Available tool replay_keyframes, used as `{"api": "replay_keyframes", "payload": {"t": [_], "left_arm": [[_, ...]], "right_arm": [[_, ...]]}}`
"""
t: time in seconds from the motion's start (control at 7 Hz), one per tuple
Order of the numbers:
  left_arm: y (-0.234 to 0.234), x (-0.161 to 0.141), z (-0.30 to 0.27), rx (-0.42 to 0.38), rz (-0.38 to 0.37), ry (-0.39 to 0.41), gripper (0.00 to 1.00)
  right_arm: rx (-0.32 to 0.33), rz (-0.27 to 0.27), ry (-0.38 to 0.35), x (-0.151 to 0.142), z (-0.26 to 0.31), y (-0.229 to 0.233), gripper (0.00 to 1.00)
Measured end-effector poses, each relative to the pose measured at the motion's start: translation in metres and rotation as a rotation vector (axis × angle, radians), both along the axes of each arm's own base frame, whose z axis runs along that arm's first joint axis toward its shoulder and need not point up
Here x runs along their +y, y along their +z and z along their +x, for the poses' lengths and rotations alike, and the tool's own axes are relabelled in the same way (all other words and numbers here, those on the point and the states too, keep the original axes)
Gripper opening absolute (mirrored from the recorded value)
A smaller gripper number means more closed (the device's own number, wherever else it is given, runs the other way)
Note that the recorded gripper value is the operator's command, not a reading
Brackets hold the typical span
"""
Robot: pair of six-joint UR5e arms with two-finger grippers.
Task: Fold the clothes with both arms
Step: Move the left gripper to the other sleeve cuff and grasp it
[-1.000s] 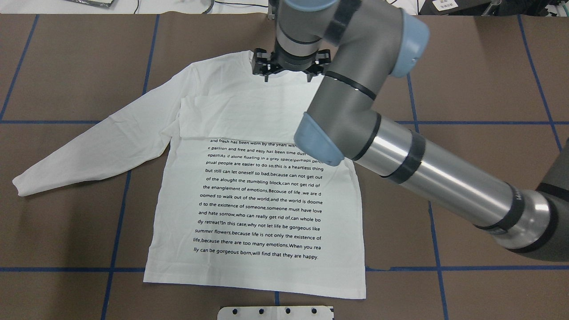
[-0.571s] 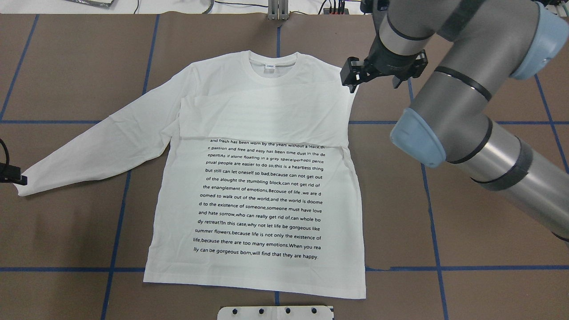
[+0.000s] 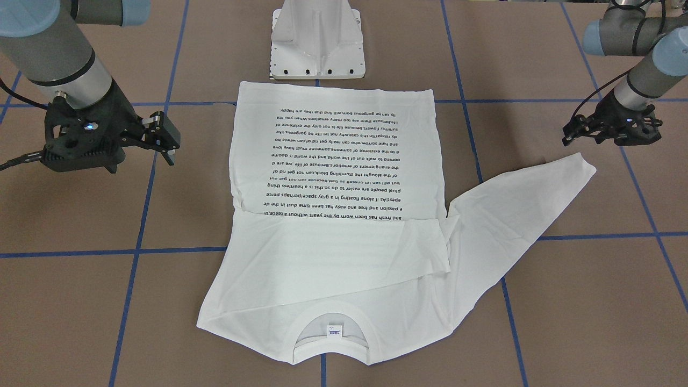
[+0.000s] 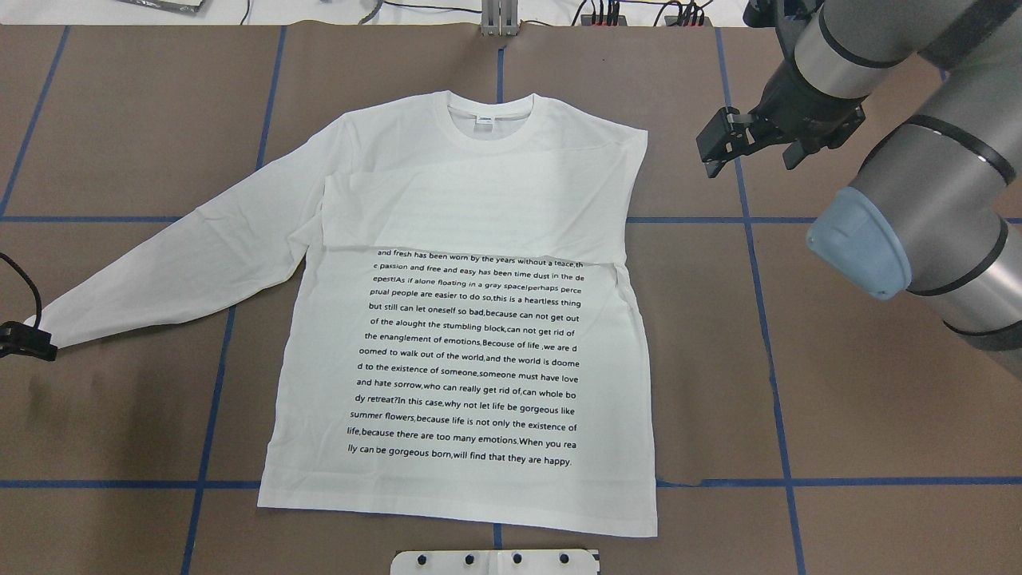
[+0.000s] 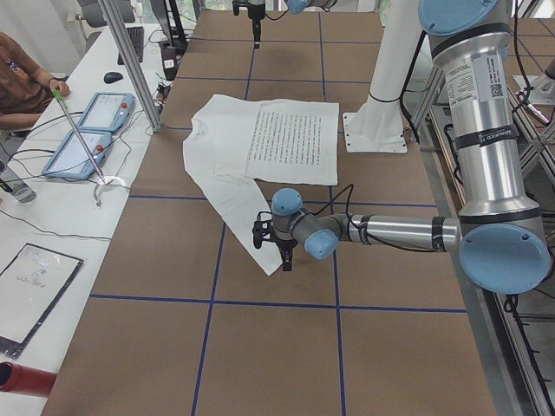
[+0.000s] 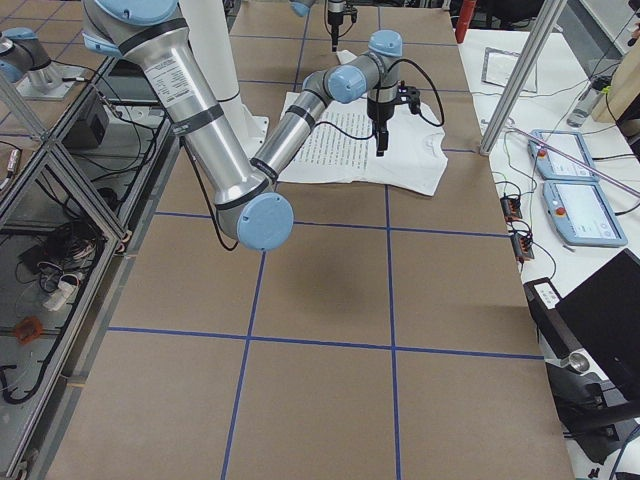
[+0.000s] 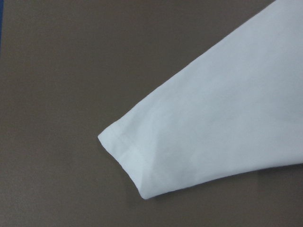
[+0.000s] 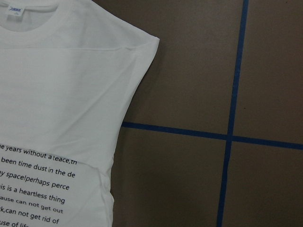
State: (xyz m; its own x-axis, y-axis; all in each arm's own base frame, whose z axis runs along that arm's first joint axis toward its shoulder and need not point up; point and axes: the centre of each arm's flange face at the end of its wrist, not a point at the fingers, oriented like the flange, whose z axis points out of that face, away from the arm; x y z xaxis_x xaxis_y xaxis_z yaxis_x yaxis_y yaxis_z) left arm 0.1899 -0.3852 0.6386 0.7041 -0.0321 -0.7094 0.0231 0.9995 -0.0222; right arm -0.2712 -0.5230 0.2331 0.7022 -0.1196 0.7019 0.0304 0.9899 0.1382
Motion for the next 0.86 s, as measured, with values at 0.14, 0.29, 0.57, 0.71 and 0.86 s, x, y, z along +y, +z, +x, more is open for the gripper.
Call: {"api": "replay_keyframes", "payload": {"t": [0.14,0.29,0.57,0.71,0.86], "left_arm": [[0.005,-0.009,0.005,-0.004,0.003,0.006,0.90],[0.007,-0.018,0.007,-0.003,0.006,0.000,0.90],[0.008,-0.030,-0.005,-0.004,0.015,-0.026,0.89],[0.012,-0.035,-0.007,-0.007,0.015,-0.033,0.89],[0.014,-0.041,-0.006,-0.008,0.015,-0.037,0.89]], "right_arm": [[-0.003,0.001,-0.001,0.002,0.002,0.000,1.00],[-0.004,0.002,0.000,0.003,0.003,0.001,1.00],[-0.005,0.001,0.000,0.003,0.004,0.001,1.00],[-0.005,0.001,0.000,0.003,0.004,0.001,1.00],[-0.005,0.001,0.000,0.003,0.004,0.001,1.00]]}}
